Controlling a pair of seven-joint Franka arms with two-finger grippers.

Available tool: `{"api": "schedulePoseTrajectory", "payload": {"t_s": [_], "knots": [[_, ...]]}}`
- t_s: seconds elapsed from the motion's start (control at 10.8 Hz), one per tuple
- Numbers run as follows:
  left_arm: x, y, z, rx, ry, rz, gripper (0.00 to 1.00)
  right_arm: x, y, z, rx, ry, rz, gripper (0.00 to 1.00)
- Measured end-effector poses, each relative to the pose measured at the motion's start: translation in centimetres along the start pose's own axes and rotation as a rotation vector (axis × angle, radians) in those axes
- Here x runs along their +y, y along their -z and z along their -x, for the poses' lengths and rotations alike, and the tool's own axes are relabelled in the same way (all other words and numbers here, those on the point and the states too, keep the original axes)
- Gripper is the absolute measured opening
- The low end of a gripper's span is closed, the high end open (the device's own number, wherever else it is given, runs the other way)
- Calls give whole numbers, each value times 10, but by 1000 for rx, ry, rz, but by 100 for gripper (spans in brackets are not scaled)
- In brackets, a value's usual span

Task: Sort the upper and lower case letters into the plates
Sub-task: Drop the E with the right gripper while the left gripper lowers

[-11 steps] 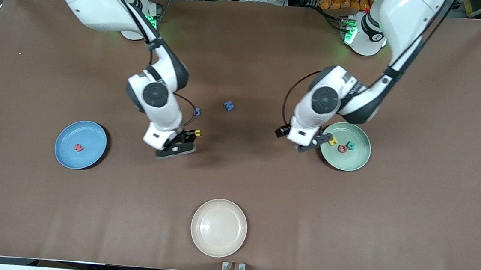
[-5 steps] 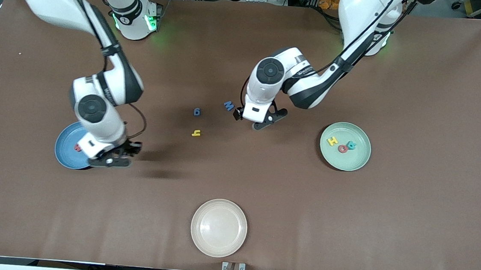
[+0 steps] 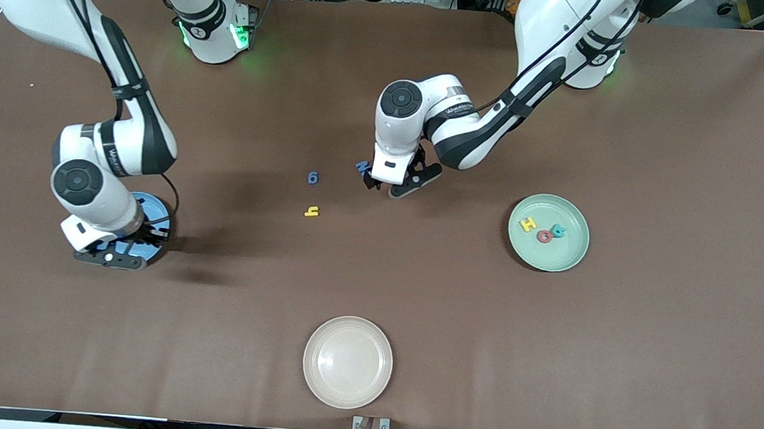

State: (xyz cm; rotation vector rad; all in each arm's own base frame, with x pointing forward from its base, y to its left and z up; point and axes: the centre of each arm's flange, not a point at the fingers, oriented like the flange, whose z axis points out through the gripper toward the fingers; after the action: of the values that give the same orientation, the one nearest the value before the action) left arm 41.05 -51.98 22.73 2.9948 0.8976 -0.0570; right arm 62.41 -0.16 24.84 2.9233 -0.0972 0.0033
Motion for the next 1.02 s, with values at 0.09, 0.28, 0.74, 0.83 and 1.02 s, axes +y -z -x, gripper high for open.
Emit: {"api": "schedulePoseTrajectory", "payload": {"t_s": [0.09, 0.28, 0.74, 0.83, 1.02], "knots": [[2, -1, 4, -3, 14, 12, 100, 12, -5, 1, -8, 7, 9, 41], [9, 1, 19, -12, 74, 41, 100, 17, -6, 3, -37, 60, 22, 62], [26, -18, 61, -42, 88, 40, 100, 21, 23, -6, -100, 68, 59, 100], [25, -29, 65, -46, 90, 26, 100, 18, 24, -6, -98, 72, 59, 100], [27, -38, 69, -51, 105, 19, 100, 14, 25, -7, -90, 78, 55, 100]]}}
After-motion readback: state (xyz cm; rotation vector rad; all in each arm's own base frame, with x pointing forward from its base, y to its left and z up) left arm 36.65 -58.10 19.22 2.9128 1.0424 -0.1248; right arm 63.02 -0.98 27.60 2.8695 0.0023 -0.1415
